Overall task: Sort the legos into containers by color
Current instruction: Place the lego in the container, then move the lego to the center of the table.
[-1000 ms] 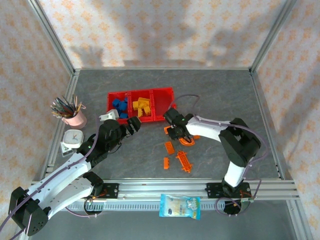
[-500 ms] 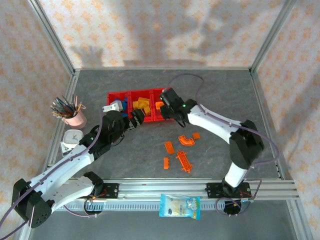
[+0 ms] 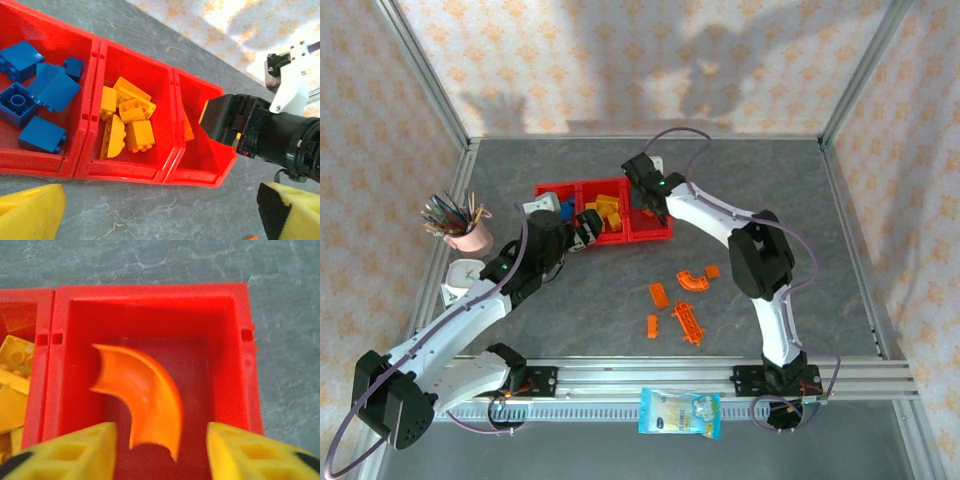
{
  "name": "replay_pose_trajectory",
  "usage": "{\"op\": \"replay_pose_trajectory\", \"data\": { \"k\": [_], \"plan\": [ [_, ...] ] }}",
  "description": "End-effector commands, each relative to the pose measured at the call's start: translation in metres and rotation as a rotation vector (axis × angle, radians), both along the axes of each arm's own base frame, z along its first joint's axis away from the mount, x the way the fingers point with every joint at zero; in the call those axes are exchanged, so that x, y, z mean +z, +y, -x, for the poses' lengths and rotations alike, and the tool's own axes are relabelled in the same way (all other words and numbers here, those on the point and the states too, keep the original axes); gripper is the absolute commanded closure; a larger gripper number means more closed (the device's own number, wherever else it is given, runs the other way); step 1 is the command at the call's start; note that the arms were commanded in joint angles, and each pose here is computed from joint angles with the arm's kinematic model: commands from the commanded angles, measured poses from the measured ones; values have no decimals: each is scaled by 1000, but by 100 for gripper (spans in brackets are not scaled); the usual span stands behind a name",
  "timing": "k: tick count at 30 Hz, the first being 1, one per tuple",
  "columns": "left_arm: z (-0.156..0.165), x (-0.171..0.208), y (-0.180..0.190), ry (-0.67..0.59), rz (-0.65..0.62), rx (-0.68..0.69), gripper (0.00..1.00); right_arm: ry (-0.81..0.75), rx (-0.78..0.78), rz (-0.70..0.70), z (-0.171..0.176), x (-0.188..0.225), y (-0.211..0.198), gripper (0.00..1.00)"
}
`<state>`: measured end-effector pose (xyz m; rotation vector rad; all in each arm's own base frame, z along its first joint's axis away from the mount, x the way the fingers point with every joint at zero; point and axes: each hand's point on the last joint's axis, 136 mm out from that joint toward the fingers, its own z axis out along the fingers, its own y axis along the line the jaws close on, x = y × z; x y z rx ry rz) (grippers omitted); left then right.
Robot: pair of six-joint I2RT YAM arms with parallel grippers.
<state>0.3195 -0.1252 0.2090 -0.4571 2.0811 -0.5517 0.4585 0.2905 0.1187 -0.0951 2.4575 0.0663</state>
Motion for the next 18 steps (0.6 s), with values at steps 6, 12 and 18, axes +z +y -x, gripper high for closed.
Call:
{"op": "replay_pose_trajectory", "data": {
  "k": [6,12,18],
  "plan": [
    [4,11,-5,-22,5,-49,1,-51,-50,-39,36,41,-36,40],
    [12,8,-18,-22,35,-98,1,14,-128,-28,92,24,-83,33],
    [20,-6,-37,8,63,-148,1,108,-196,-81,150,-3,-117,26]
  ]
}}
